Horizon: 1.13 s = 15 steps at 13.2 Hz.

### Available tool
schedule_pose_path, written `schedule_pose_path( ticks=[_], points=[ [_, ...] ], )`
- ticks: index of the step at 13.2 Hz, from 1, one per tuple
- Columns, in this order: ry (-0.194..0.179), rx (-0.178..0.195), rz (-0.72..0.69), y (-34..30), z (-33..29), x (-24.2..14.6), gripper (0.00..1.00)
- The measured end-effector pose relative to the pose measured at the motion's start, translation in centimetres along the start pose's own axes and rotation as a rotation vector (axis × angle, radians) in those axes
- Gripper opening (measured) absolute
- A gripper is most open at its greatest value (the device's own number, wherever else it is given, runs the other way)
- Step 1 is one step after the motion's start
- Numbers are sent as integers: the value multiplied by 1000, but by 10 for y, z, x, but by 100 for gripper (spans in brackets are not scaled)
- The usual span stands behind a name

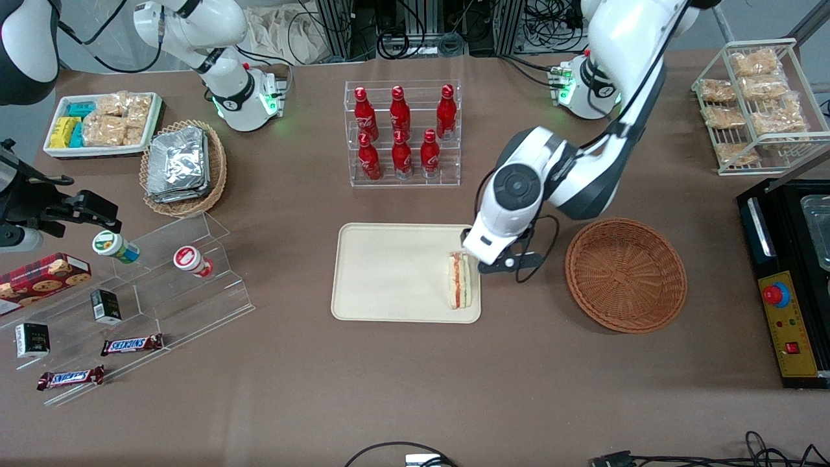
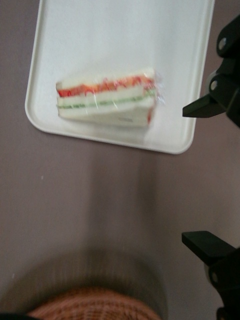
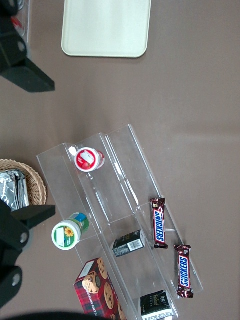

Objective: Place sandwich from basket to tray

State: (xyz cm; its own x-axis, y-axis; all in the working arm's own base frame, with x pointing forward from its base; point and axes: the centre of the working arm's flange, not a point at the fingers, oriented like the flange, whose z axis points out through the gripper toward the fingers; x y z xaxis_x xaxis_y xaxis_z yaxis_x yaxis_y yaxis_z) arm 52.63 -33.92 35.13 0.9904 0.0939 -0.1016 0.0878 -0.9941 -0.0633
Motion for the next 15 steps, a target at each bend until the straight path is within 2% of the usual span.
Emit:
schedule_pose_path(
  ticks=[3, 7, 12, 15],
  points=[
    [18, 27, 38, -60, -35, -21, 100],
    [-15, 40, 32, -137, -90, -19, 100],
    [-49, 16, 34, -240, -168, 13, 100],
    [-40, -2, -7, -297, -187, 26, 100]
  ],
)
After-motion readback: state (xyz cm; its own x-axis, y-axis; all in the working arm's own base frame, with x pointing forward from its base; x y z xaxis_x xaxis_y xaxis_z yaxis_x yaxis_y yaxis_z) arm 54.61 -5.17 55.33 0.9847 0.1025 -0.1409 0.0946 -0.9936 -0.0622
